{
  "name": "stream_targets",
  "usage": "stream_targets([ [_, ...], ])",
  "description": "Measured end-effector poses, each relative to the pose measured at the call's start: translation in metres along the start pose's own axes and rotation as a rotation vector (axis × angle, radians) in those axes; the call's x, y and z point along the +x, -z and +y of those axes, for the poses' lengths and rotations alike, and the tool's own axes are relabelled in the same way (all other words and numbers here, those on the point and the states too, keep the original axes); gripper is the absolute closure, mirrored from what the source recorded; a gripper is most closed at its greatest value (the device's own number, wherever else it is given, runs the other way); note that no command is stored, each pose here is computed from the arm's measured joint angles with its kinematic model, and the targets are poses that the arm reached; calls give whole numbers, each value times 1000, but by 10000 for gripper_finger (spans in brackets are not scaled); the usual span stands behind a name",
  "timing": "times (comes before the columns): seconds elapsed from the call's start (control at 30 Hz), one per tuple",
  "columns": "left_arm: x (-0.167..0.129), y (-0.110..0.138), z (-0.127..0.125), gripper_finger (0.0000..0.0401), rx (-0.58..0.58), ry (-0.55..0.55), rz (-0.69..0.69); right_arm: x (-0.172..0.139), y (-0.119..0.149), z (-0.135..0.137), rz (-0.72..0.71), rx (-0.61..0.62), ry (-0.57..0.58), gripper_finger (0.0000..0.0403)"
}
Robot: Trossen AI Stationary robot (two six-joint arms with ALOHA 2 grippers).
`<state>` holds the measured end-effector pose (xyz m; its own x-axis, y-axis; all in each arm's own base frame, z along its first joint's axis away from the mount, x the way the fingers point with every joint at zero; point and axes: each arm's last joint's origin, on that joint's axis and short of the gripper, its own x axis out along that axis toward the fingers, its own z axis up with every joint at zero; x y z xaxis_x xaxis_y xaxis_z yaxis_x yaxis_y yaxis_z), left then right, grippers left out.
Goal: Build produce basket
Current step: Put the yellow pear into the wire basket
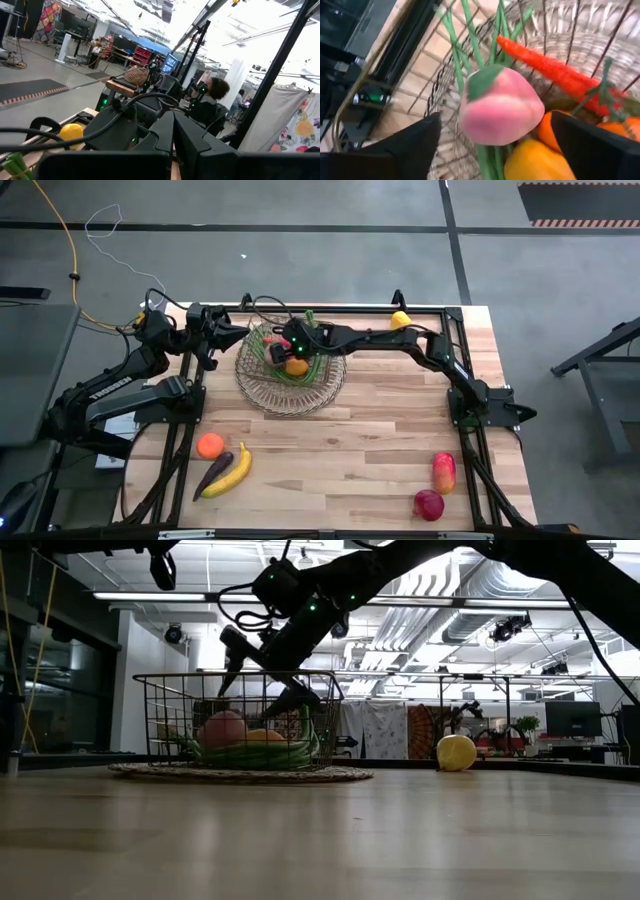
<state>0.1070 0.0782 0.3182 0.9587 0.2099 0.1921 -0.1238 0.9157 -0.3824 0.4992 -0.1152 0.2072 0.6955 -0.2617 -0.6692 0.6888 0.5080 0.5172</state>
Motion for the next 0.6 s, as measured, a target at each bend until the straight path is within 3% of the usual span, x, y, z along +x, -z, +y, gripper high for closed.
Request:
stream_targets([
  [0.1,0,0,0,401,3,1,-1,-2,-6,1,21,12,-31,9],
  [0.2,0,-1,-1,401,-23,31,6,-8,-14,8,82,20,-120,24],
  [0.3,0,0,-3,401,-21,70,25,-18,-21,23,58,-51,-179,34],
  [0.6,-1,-9,-7,401,24,85,-72,-43,-34,44,5,-246,-188,36],
])
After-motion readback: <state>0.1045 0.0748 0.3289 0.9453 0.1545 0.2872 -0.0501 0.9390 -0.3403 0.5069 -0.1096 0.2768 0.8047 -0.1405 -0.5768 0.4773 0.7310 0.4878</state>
